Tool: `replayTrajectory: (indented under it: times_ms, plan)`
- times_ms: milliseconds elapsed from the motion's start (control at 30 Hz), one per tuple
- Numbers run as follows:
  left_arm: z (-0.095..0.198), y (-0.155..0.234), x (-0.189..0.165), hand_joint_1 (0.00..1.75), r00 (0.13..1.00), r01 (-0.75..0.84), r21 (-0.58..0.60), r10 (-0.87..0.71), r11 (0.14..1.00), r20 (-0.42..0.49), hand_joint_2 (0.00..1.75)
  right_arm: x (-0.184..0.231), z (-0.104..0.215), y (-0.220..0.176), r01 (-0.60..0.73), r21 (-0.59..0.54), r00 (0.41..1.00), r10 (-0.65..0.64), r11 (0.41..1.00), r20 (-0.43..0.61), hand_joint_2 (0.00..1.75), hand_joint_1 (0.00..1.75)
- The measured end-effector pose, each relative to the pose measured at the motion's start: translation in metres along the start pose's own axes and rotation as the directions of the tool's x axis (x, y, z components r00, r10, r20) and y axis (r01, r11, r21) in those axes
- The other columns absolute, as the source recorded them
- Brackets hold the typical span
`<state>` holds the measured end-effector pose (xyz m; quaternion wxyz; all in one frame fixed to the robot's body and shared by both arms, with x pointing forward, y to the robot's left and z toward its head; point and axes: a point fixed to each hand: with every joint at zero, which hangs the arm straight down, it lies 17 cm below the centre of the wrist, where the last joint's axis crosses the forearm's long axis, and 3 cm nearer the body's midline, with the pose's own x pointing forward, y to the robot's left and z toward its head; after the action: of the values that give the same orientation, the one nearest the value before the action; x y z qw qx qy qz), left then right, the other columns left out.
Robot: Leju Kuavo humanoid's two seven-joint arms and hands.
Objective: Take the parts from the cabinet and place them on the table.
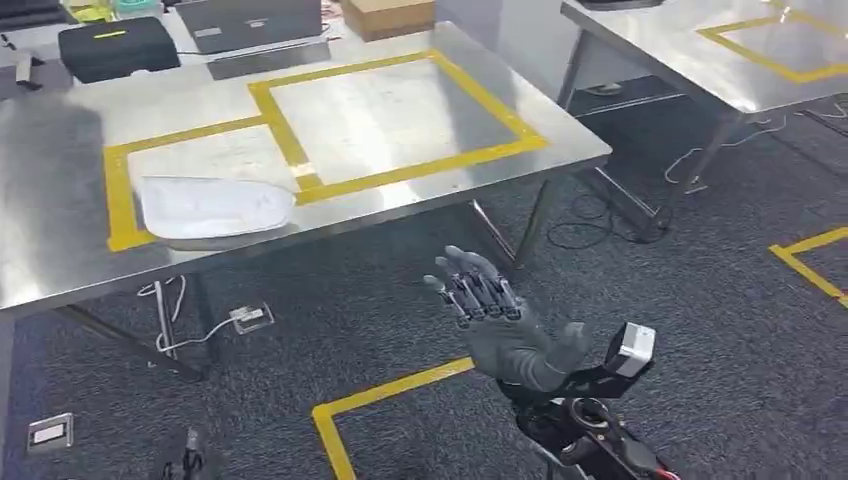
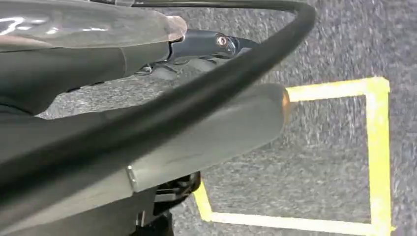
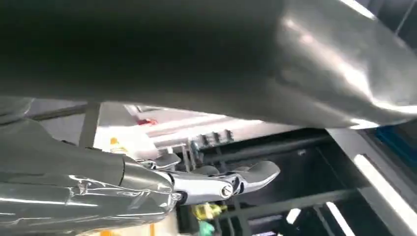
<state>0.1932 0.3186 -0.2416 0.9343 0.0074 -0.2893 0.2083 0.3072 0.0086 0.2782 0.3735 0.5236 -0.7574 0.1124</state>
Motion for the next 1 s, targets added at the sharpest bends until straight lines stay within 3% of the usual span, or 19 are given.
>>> replayTrajectory:
  times_ms: [1000]
  plan:
    - [0.005,0.014,-0.008,0.00,0.999,-0.040,0.024,0.040,0.999,0.007,0.00,0.017,0.002,-0.028,-0.078,-0.070,0.997,0.079,0.995,0.024,0.00,0.00]
